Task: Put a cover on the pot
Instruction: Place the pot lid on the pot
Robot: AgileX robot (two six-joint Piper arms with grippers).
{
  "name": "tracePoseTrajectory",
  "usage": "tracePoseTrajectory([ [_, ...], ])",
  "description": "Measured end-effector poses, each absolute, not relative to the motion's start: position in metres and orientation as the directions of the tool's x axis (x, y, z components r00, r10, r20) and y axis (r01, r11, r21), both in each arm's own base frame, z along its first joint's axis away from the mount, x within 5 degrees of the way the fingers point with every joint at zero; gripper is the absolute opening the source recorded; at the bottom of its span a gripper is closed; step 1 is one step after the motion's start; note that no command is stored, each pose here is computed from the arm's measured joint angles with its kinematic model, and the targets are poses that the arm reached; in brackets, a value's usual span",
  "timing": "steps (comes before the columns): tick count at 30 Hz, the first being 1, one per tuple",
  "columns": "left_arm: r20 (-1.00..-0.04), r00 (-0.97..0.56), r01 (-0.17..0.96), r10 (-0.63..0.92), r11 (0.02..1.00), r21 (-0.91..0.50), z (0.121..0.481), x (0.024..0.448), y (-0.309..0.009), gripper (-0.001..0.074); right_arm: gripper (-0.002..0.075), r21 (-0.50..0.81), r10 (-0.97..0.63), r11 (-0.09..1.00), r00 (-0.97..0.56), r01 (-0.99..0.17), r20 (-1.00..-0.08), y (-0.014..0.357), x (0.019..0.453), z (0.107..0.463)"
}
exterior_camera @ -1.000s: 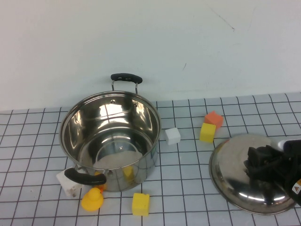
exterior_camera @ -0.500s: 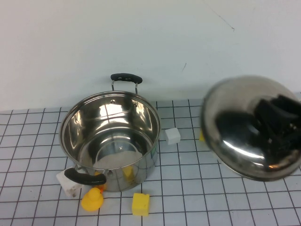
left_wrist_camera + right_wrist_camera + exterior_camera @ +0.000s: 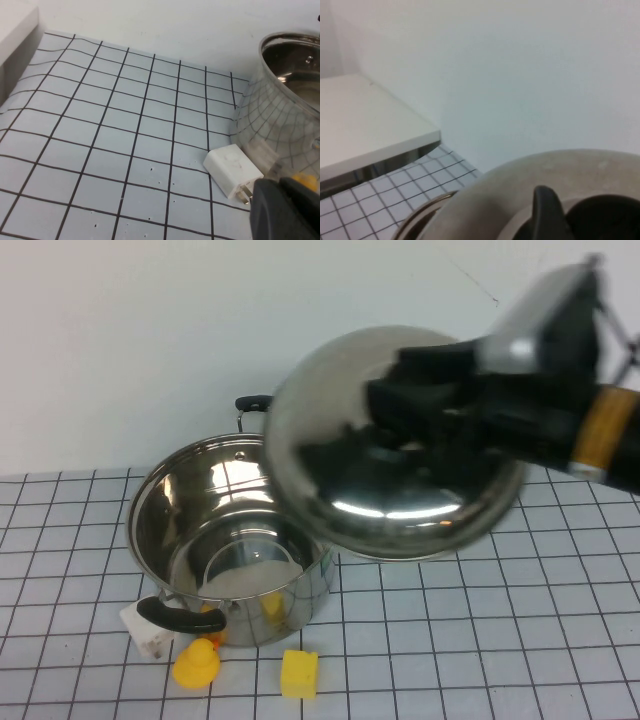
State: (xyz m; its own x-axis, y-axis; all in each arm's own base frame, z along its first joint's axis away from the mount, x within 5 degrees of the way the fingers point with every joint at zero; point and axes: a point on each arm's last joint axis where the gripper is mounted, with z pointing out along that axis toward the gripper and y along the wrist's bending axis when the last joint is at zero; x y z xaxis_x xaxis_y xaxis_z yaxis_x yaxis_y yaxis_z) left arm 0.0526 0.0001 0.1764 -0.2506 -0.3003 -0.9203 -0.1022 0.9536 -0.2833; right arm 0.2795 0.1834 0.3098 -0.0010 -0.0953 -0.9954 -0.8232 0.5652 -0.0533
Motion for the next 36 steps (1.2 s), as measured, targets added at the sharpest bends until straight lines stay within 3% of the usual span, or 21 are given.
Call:
tracePoseTrajectory([
  [8, -0.92, -0.251, -0.102, -0.3, 0.954, -0.283, 0.176, 0.053, 0.0, -0.0003, 0.0342, -0.031, -0.16, 0.492, -0.056, -0.87, -0.985, 0.277, 0.33, 0.277],
  [14, -0.92, -0.251, -0.102, -0.3, 0.954, -0.283, 0.176, 0.053, 0.0, -0.0003, 0.0342, -0.027, -0.19, 0.468, -0.07, -0.883, -0.979, 0.32, 0.353, 0.247],
  [24, -0.92, -0.251, -0.102, -0.3, 0.954, -0.283, 0.176, 0.053, 0.0, -0.0003, 0.0342, -0.017, -0.234, 0.475, -0.108, -0.88, -0.966, 0.341, 0.364, 0.214],
  [36, -0.92, -0.251, -0.102, -0.3, 0.954, -0.283, 0.176, 0.053, 0.0, -0.0003, 0.0342, 0.012, -0.24, 0.498, -0.151, -0.867, -0.959, 0.342, 0.366, 0.206],
])
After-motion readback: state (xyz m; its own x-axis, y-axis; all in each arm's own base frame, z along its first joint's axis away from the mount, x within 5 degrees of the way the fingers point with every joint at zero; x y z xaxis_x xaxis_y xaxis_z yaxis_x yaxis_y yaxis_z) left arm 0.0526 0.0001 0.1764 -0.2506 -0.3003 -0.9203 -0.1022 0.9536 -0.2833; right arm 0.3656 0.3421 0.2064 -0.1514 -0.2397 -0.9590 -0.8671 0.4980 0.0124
